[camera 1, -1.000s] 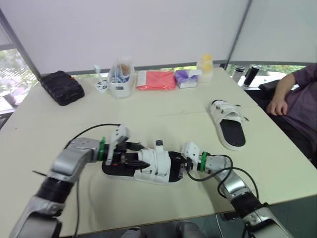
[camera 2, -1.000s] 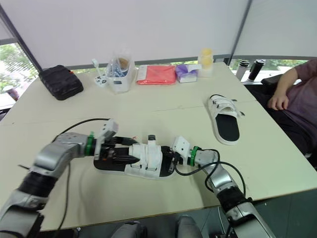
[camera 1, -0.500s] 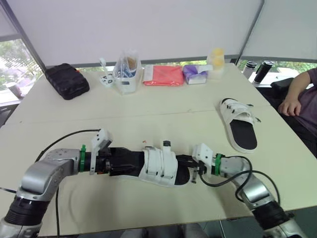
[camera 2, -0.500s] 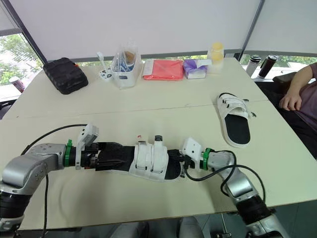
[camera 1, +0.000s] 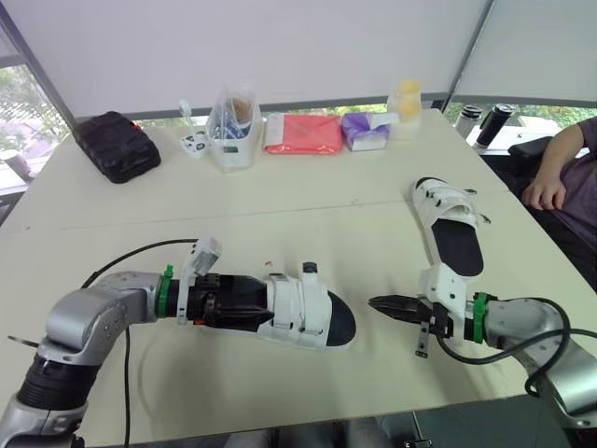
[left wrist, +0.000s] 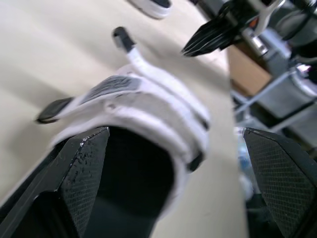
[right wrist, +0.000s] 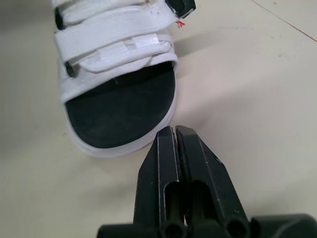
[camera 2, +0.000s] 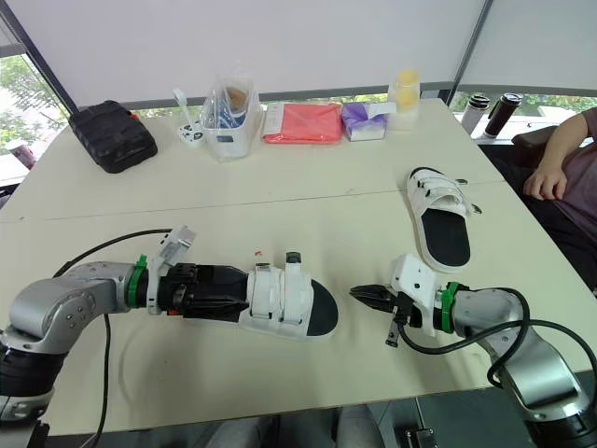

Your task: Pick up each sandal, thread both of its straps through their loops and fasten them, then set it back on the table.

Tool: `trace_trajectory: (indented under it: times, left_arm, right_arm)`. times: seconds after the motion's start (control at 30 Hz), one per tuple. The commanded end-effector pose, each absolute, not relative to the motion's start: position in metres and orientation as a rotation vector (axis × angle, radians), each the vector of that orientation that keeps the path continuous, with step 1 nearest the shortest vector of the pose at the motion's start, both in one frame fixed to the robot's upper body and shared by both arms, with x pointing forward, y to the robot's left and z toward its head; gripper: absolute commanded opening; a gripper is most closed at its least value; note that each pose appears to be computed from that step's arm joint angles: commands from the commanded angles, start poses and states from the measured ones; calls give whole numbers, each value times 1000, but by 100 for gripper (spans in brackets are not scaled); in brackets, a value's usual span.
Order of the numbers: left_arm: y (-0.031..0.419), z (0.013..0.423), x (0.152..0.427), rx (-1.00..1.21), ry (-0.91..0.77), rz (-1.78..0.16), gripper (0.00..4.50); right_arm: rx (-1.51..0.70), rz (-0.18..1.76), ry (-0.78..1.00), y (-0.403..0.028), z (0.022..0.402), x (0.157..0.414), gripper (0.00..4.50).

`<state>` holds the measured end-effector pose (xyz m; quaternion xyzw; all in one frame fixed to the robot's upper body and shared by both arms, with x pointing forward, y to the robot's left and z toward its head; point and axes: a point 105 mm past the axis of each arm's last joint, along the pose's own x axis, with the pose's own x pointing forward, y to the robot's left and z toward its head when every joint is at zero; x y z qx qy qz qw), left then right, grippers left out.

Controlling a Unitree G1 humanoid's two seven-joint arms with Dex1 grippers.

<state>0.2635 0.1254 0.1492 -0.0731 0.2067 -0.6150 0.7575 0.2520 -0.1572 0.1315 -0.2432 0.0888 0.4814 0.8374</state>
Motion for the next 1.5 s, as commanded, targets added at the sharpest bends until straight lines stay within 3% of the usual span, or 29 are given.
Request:
trace_trajectory:
  times: [0.03,0.33,0.53,0.63,0.87,1.03,1.2,1.4,1.5]
  left_arm:
    - [117,150,263,-235,498,-1409,447]
    - [97,139,270,-257,619,-1502,447]
    - [77,136,288,-397,627,-1480,447]
    - [69,137,296,-422,605,-1475,364]
    - [65,134,297,-394,611,-1485,4]
    - [78,152,307,-249,476,-1505,1]
    - [72,214,354,-373,242,-1407,1]
    - [66,243,443,-735,30,-801,1]
    - [79,245,460,-852,-53,-569,1]
  right_arm:
    - [-543,990,138,-155,142,249,0]
    - [-552,908,127,-160,142,247,0]
    - [-544,885,121,-157,139,249,0]
    - [-548,873,123,-160,137,251,0]
    - [-548,856,122,-163,138,255,0]
    - [-539,842,125,-164,137,257,0]
    - [-523,841,123,-164,136,266,0]
    - [-509,845,92,-157,138,278,0]
    - [-507,844,87,-155,138,279,0]
